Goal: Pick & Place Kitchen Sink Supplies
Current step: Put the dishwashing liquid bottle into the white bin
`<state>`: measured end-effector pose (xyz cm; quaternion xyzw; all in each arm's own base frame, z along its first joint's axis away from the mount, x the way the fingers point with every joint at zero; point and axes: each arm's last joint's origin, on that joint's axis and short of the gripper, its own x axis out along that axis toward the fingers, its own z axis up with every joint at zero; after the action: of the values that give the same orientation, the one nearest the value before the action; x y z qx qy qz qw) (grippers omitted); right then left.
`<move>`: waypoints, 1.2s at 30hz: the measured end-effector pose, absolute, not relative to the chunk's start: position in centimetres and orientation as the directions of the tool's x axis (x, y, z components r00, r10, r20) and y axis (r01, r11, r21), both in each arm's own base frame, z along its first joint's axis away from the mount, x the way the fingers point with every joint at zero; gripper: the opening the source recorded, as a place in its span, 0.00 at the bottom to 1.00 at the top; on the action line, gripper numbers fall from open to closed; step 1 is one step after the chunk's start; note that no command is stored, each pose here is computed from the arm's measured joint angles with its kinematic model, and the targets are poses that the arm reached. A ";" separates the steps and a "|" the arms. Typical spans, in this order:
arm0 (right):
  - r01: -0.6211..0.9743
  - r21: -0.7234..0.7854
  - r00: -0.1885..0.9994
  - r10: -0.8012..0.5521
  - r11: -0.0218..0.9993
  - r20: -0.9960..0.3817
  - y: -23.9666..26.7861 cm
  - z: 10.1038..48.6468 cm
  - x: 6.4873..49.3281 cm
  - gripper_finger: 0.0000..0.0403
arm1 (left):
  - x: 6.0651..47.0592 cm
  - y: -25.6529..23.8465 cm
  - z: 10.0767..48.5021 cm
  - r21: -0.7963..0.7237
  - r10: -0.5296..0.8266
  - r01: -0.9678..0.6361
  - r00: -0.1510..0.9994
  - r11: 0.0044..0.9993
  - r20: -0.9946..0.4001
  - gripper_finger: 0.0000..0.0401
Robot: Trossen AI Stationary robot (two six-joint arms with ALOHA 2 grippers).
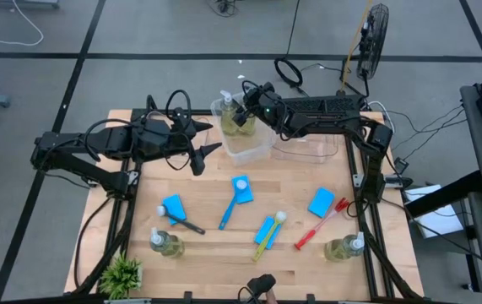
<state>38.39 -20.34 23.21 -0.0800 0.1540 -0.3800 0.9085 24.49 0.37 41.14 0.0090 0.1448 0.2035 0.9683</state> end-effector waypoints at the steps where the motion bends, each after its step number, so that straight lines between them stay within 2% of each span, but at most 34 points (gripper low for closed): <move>1: 0.664 -0.258 0.667 -0.712 0.702 -0.221 -20.3 23.2 38.4 0.73 | 24.5 0.4 41.1 0.076 0.397 -0.392 0.875 0.917 -0.277 0.68; 20: 0.621 -0.223 0.705 -0.660 0.751 -0.258 -21.0 22.8 38.1 0.73 | 24.5 -0.6 41.1 0.078 0.363 -0.356 0.889 0.931 -0.277 0.68; 26: 0.613 -0.149 0.728 -0.627 0.776 -0.277 -21.2 22.6 37.9 0.73 | 24.5 -0.6 41.1 0.079 0.362 -0.355 0.890 0.932 -0.277 0.68; 33: 0.705 -0.170 0.640 -0.721 0.688 -0.265 -21.2 22.6 37.8 0.73 | 24.5 -0.6 41.1 0.079 0.362 -0.355 0.889 0.932 -0.278 0.68; 36: 0.713 -0.163 0.635 -0.727 0.682 -0.263 -21.1 23.0 37.6 0.73 | 24.5 -0.6 41.1 0.079 0.363 -0.355 0.889 0.931 -0.278 0.68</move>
<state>37.64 -21.11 23.02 -0.0220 0.1549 -0.3982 0.9039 24.49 -0.59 41.12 0.0129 0.1456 0.1847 0.9719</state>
